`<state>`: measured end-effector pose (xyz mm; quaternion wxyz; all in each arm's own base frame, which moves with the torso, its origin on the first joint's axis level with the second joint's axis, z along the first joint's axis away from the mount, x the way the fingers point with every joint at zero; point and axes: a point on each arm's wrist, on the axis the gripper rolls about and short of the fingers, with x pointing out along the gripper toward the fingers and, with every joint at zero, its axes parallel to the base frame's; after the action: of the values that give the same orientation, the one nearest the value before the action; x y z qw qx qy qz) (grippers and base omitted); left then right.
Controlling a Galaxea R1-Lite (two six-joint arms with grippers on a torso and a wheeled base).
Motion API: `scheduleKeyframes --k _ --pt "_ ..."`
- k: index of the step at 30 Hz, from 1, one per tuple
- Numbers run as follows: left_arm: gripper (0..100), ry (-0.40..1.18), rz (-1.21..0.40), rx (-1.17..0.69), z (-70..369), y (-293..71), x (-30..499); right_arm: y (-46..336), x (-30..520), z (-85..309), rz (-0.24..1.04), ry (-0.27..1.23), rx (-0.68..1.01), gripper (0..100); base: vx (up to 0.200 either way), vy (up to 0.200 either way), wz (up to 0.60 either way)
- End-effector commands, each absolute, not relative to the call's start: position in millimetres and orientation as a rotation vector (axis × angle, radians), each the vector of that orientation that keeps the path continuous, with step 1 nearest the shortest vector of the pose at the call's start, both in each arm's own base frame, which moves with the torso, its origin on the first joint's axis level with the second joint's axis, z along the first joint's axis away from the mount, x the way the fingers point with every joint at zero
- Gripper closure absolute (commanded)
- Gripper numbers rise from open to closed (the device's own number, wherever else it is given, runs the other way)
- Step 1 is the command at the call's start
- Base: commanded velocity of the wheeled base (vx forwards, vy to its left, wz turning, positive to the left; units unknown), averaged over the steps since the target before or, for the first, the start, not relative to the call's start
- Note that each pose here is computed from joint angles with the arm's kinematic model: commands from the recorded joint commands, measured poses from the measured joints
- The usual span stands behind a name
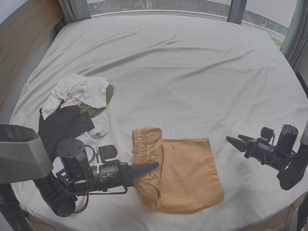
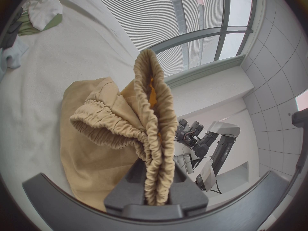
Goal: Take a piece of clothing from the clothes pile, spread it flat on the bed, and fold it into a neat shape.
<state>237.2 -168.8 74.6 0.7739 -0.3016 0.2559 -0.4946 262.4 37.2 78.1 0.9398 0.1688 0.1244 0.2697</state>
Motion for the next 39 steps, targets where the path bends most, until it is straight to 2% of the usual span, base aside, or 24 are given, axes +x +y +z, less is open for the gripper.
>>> scheduleKeyframes --k 1,21,33,39 --pt "100 0.554 -1.097 -0.649 74 -177 236 38 262 79 0.553 0.249 0.344 0 0.000 0.000 0.00" --pt "100 0.516 -1.122 -0.645 64 -216 254 37 263 80 0.553 0.244 0.343 0 0.000 0.000 0.00" --pt "100 0.532 -1.164 -0.634 46 -245 261 36 265 83 0.549 0.229 0.349 0 0.000 0.000 0.00" --pt "100 0.524 -1.130 -0.635 33 -258 267 36 265 84 0.549 0.228 0.351 0 0.000 0.000 0.00"
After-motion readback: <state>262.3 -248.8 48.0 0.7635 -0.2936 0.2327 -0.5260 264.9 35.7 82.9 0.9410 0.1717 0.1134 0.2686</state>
